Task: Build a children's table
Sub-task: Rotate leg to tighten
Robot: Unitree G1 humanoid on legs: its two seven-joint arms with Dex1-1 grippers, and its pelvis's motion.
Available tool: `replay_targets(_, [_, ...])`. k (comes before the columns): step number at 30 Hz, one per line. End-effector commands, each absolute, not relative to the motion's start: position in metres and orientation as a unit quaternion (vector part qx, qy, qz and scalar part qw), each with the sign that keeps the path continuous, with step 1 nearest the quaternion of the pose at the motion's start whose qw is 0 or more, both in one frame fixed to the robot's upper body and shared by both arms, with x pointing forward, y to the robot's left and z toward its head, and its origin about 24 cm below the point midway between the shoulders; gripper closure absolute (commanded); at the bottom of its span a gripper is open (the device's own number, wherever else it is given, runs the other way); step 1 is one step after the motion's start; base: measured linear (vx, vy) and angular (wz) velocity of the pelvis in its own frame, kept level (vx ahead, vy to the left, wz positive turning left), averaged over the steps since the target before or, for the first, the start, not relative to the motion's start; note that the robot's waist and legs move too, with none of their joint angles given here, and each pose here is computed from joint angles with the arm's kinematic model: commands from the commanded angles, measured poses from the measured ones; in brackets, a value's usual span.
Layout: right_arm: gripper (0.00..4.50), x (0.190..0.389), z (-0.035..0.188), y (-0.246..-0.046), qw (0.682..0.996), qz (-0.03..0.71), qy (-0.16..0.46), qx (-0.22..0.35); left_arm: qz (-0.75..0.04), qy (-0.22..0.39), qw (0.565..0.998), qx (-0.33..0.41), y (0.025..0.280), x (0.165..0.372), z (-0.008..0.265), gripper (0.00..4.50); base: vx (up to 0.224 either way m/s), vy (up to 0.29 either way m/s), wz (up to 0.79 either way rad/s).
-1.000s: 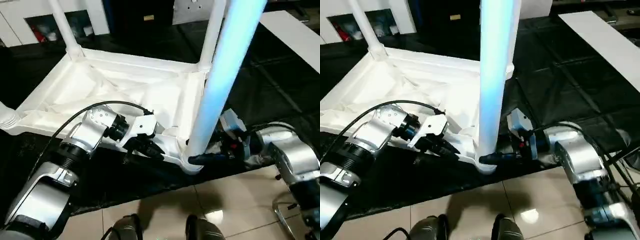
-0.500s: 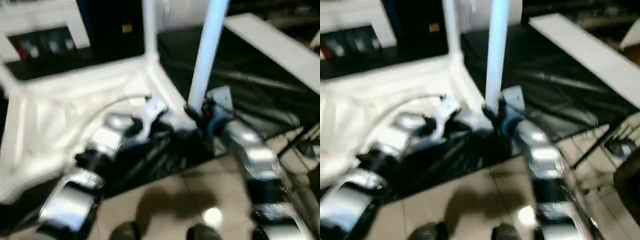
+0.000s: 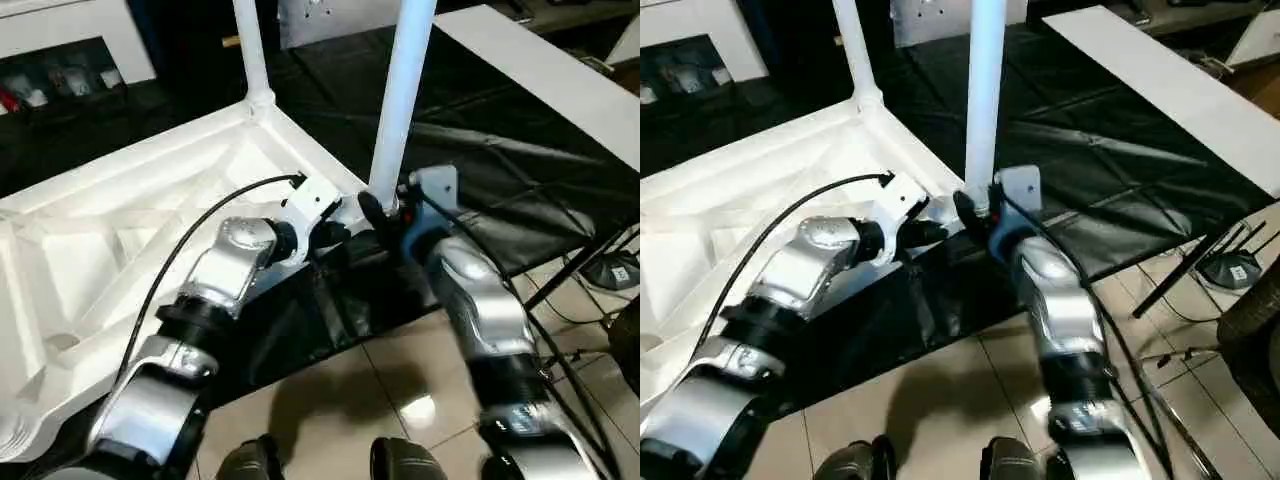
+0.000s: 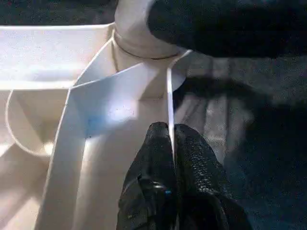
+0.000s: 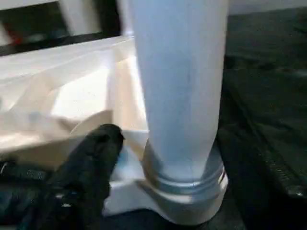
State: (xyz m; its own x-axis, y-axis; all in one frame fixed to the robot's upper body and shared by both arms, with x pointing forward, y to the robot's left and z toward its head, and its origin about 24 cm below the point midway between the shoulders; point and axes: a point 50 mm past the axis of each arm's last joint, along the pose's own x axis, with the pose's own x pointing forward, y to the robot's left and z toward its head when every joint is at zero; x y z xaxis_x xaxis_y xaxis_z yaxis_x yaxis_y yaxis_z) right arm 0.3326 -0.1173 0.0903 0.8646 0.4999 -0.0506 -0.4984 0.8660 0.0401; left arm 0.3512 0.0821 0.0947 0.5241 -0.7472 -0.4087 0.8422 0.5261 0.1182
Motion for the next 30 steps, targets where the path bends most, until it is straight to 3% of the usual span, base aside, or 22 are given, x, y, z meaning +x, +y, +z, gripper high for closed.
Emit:
replay_targets(1, [0.8, 0.323, 0.1, -0.116, 0.938, 0.345, 0.002, -0.012, -0.518, 0.171, 0.821, 0.169, 0.082, 0.34, 0.084, 4.5, 0.0, 0.0, 0.0])
replay_targets(3, [0.5, 0.317, 0.102, -0.124, 0.926, 0.376, 0.001, -0.033, -0.537, 0.173, 0.806, 0.177, 0.086, 0.338, 0.083, 4.5, 0.0, 0.0, 0.0])
replay_targets(7, [0.45, 0.304, 0.101, -0.14, 0.882, 0.461, 0.023, -0.096, -0.592, 0.177, 0.761, 0.196, 0.096, 0.331, 0.081, 4.5, 0.0, 0.0, 0.0])
replay_targets(12, [0.45, 0.296, 0.104, -0.154, 0.832, 0.542, 0.046, -0.114, -0.662, 0.181, 0.692, 0.223, 0.105, 0.321, 0.082, 4.5, 0.0, 0.0, 0.0])
replay_targets(16, [0.45, 0.289, 0.104, -0.16, 0.772, 0.62, 0.078, -0.12, -0.71, 0.189, 0.63, 0.251, 0.111, 0.315, 0.082, 4.5, 0.0, 0.0, 0.0])
replay_targets(21, [1.1, 0.287, 0.106, -0.162, 0.714, 0.682, 0.109, -0.113, -0.75, 0.194, 0.575, 0.264, 0.112, 0.31, 0.085, 4.5, 0.0, 0.0, 0.0])
replay_targets(30, [1.72, 0.286, 0.107, -0.156, 0.644, 0.744, 0.136, -0.113, -0.77, 0.194, 0.54, 0.28, 0.113, 0.313, 0.089, 4.5, 0.0, 0.0, 0.0])
